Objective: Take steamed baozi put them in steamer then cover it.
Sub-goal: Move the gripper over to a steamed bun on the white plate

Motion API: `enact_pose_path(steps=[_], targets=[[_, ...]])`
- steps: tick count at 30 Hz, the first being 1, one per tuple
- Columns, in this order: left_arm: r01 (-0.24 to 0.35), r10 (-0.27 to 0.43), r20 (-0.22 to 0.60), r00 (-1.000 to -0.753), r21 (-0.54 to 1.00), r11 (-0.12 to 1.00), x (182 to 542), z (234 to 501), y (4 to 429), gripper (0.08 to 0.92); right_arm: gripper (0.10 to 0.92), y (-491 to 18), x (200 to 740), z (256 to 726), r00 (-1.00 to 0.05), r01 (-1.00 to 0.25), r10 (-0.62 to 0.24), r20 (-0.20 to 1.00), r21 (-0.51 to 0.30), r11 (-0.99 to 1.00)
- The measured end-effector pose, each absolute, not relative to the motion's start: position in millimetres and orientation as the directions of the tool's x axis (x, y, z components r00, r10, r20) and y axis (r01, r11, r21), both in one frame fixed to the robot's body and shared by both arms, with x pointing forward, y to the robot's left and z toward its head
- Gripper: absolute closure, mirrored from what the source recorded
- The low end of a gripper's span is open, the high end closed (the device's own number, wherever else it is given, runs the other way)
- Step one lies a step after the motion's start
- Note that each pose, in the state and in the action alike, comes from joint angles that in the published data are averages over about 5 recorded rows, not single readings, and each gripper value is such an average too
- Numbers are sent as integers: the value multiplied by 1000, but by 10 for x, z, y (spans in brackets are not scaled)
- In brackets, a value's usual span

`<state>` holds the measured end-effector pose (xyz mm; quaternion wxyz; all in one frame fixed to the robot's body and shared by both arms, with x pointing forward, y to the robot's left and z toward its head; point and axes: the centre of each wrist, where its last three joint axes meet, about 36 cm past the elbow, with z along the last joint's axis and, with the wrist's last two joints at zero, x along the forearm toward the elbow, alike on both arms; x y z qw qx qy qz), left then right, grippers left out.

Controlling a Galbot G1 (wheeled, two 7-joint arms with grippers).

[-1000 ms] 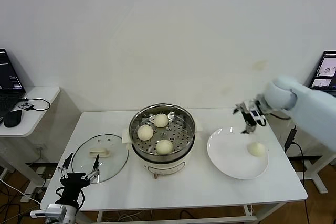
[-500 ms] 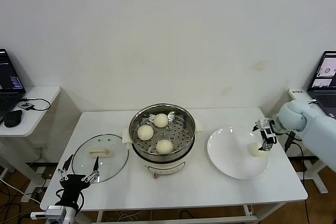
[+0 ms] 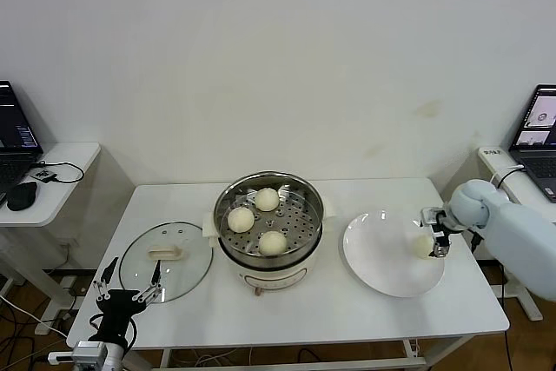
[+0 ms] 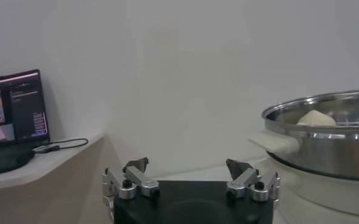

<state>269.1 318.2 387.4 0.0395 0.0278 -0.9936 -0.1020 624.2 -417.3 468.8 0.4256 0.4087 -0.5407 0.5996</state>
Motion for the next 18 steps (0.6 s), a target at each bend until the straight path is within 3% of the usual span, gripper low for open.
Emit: enact_pose_path(steps=[10,18], targets=[[-49,-65,72,-995,204,978,2704,3867,3186,177,289,-4149,6317,4544,-296,-955,99,950,-291,-62],[-50,-66,73,-995,203,978,2701,3864,3185,177,408,-4136,6335,4533,-290,-956,106,951,-284,-68]])
